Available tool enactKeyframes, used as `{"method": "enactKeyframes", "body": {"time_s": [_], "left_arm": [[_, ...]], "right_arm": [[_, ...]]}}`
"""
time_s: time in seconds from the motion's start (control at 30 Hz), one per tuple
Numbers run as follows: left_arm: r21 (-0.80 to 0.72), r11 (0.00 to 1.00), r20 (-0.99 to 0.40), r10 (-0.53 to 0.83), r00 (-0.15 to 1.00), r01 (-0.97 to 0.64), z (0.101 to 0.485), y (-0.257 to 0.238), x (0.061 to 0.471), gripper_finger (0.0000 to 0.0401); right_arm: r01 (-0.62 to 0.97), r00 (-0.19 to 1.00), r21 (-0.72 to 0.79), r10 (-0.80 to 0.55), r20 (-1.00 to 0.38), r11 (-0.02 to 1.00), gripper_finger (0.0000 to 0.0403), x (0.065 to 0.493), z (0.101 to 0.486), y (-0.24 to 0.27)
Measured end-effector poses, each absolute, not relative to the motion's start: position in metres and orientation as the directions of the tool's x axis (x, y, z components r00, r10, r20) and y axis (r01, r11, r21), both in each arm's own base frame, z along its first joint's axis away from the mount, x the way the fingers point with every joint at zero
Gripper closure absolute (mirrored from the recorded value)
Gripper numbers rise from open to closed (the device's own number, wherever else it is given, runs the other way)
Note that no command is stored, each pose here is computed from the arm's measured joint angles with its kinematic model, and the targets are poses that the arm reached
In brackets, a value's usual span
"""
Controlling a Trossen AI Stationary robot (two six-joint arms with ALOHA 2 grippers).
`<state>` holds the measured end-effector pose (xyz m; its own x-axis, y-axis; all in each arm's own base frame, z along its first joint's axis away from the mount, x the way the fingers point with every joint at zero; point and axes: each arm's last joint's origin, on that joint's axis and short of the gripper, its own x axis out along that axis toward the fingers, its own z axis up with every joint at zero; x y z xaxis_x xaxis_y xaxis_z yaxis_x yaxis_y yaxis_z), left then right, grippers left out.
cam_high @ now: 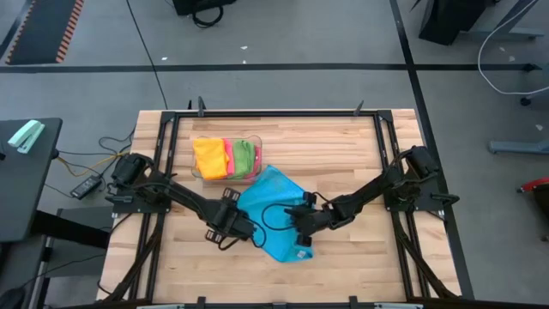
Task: Fold microfiber towels
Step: Fold the blue microfiber towel
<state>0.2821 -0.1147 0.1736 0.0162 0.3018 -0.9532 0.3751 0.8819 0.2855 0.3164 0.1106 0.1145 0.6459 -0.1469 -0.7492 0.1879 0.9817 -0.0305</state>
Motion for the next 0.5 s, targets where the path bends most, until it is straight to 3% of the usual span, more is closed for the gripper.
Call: {"method": "enactKeyframes", "body": {"time_s": [0.3, 0.5], "left_arm": [[0.238, 0.884, -0.97, 0.238, 0.051, 0.403, 0.173, -0.128, 0.282, 0.0224], [0.227, 0.909, -0.953, 0.134, 0.27, 0.35, 0.174, -0.137, 0.304, 0.0236]], "right_arm": [[0.193, 0.62, 0.007, -0.116, -0.776, 0.981, 0.0381, 0.314, 0.114, 0.111], [0.187, 0.618, 0.032, -0.092, -0.781, 0.982, 0.0395, 0.312, 0.119, 0.111]]}}
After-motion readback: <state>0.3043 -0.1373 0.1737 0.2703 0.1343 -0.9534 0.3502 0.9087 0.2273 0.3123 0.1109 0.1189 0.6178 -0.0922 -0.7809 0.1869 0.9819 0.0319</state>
